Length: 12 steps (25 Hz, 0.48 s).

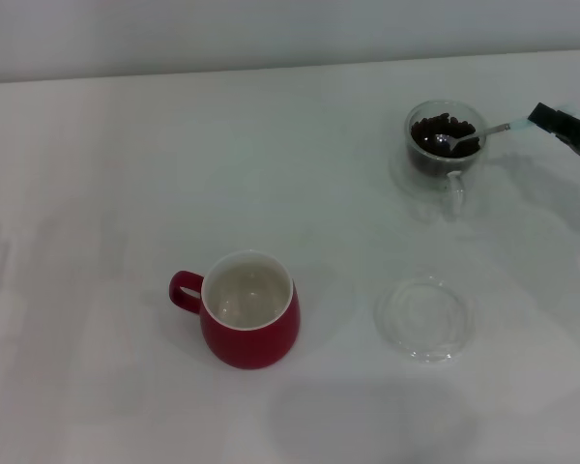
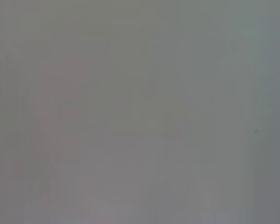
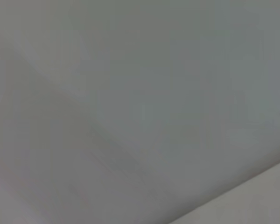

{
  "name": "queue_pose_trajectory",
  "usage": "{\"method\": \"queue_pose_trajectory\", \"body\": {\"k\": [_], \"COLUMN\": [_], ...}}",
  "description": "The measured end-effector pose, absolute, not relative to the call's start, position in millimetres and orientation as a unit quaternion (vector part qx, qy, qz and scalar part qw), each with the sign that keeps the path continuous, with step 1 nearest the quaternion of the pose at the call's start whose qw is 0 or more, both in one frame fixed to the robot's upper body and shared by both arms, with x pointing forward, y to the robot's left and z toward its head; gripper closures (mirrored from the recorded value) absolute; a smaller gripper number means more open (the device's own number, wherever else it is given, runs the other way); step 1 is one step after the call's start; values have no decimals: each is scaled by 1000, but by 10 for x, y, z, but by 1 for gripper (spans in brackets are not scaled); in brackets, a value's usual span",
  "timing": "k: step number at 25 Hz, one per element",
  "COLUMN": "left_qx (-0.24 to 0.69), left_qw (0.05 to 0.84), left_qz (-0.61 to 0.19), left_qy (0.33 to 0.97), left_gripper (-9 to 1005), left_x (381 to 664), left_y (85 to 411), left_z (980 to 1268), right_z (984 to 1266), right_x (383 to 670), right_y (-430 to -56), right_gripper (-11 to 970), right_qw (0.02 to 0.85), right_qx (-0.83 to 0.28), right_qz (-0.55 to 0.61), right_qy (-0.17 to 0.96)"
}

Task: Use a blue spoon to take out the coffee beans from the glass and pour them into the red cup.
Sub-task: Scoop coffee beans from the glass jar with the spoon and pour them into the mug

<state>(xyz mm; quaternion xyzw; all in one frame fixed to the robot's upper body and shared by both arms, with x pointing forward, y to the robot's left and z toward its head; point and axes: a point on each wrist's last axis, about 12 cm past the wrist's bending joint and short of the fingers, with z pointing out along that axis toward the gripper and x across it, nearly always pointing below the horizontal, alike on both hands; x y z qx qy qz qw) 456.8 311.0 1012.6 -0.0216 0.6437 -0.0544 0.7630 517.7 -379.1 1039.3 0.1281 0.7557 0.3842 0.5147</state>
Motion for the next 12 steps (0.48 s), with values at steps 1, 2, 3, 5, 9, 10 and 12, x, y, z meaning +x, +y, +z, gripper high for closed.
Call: {"method": "queue_pose_trajectory", "body": {"k": [1, 2, 3, 5, 9, 10, 12], "left_qx": [-22, -23, -23, -24, -29, -29, -30], "left_qw": [763, 762, 762, 762, 762, 762, 761], "left_qz": [-54, -54, -54, -54, -52, -52, -53], "left_qy": [644, 644, 644, 644, 644, 645, 646], "left_gripper": [269, 269, 269, 269, 269, 269, 269], "left_x": [4561, 4557, 4555, 4553, 4550, 4551, 4553], "left_y": [3112, 3112, 3112, 3112, 3121, 3120, 3118], "left_z": [10123, 10122, 10121, 10120, 10119, 10116, 10113], "right_z": [10399, 10408, 10417, 10431, 10466, 10476, 10490], "right_x": [5186, 5198, 5209, 5228, 5264, 5276, 5287], "right_y": [-3793, -3796, -3800, -3814, -3845, -3855, -3880], "right_gripper": [812, 813, 813, 813, 813, 813, 813], "right_qw": [513, 511, 509, 504, 503, 501, 494], "right_qx": [128, 128, 129, 129, 133, 135, 138], "right_qz": [385, 387, 389, 390, 391, 392, 394], "right_qy": [756, 757, 757, 760, 759, 760, 762]}}
